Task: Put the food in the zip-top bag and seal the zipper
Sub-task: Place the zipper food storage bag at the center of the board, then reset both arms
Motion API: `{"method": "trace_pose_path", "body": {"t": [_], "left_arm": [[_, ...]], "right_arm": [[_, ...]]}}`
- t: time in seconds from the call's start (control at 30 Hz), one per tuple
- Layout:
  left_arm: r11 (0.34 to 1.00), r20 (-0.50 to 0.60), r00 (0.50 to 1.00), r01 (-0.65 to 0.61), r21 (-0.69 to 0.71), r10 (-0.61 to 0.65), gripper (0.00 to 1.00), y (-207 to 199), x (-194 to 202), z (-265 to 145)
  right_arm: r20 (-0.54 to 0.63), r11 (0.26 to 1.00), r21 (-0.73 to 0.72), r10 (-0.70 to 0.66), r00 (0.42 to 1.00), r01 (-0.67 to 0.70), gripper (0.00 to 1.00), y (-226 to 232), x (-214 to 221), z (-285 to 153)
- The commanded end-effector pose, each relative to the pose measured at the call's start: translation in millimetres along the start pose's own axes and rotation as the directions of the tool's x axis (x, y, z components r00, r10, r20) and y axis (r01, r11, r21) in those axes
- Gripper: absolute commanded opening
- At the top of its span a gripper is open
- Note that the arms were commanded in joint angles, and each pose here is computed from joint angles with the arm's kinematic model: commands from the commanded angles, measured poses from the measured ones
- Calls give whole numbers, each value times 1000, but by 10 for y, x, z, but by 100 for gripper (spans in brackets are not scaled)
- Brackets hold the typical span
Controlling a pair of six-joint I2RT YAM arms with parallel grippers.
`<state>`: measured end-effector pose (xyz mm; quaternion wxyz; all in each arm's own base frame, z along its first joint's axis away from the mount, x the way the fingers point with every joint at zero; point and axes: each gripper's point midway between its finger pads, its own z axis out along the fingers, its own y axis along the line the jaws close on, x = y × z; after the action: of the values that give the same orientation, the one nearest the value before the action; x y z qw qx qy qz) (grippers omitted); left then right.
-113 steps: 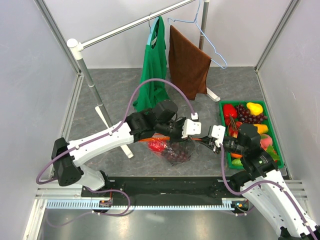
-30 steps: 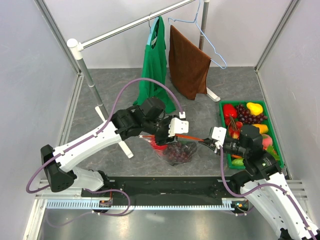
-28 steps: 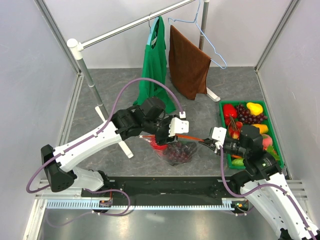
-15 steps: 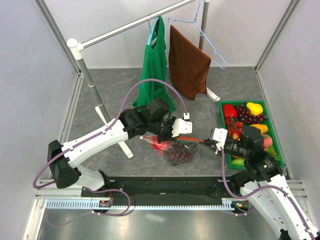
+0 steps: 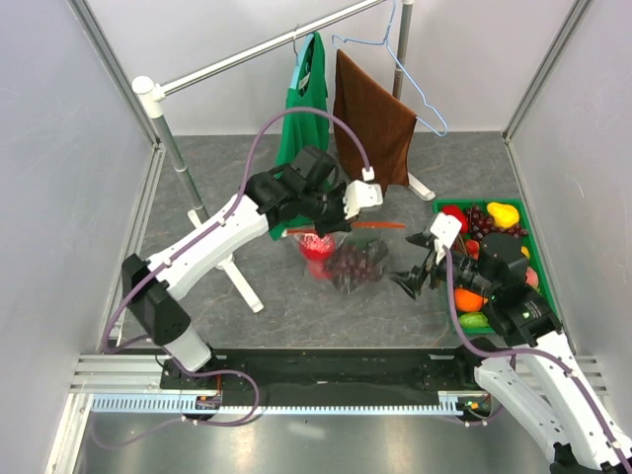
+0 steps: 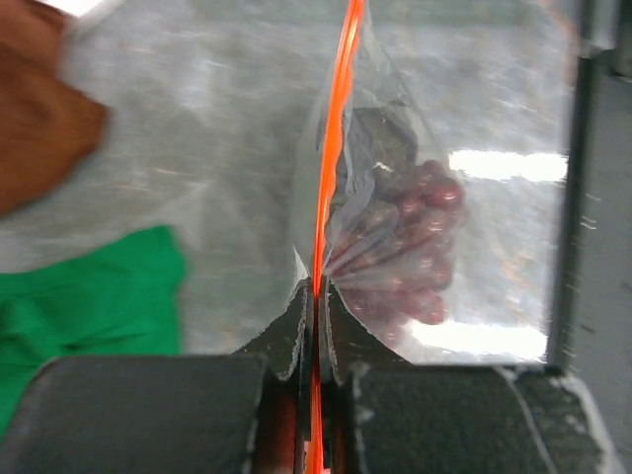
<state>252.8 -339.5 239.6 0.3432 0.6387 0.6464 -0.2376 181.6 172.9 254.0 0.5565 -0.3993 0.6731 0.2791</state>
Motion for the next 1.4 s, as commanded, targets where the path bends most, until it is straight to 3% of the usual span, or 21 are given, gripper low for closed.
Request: {"method": "trace_pose_path", "body": {"t": [0.0,0.2,0.4,0.53,0.6,0.77,0.83,0.87,0.9,0.93,1.17,1.37], "left_arm": [[986,58,989,-129,-102,135,2,372,-393,-79],[983,15,985,-169,-69,170,2,318,-169,125],[982,-66,997,38,187,-26,2,-726,477,568],[957,-83,993,99,273,-79,7,-1190,546,753],[950,-97,988,141,277,-118,12,-1244,562,819],[954,-76,984,173,244,-159,44,-1201,431,749],[963,-22,988,151,223,-150,84,-1154,258,601],[966,-2,989,142,214,-145,85,-1136,190,545],[969,20,990,132,208,-139,96,-1114,74,463],[974,58,990,115,194,-128,100,-1085,-60,333],[981,168,971,150,124,-170,100,-828,-591,-339],[982,160,969,191,9,-189,100,-611,-498,-808]], "right_arm": [[137,983,139,104,985,-123,98,-262,-530,-32],[234,954,222,148,961,-201,98,-393,-774,-141],[279,923,292,169,945,-251,98,-475,-815,-269],[257,906,324,193,947,-273,98,-517,-699,-274],[241,903,330,202,949,-275,98,-521,-638,-265],[175,894,357,222,959,-272,98,-558,-422,-215],[157,894,354,234,960,-276,98,-556,-376,-187],[153,891,355,242,958,-282,98,-563,-373,-179],[152,891,355,243,958,-282,98,-567,-380,-176],[152,892,354,243,958,-282,98,-575,-409,-167],[116,894,346,260,959,-284,98,-616,-530,-114],[49,919,288,265,963,-268,98,-545,-544,-69]]}}
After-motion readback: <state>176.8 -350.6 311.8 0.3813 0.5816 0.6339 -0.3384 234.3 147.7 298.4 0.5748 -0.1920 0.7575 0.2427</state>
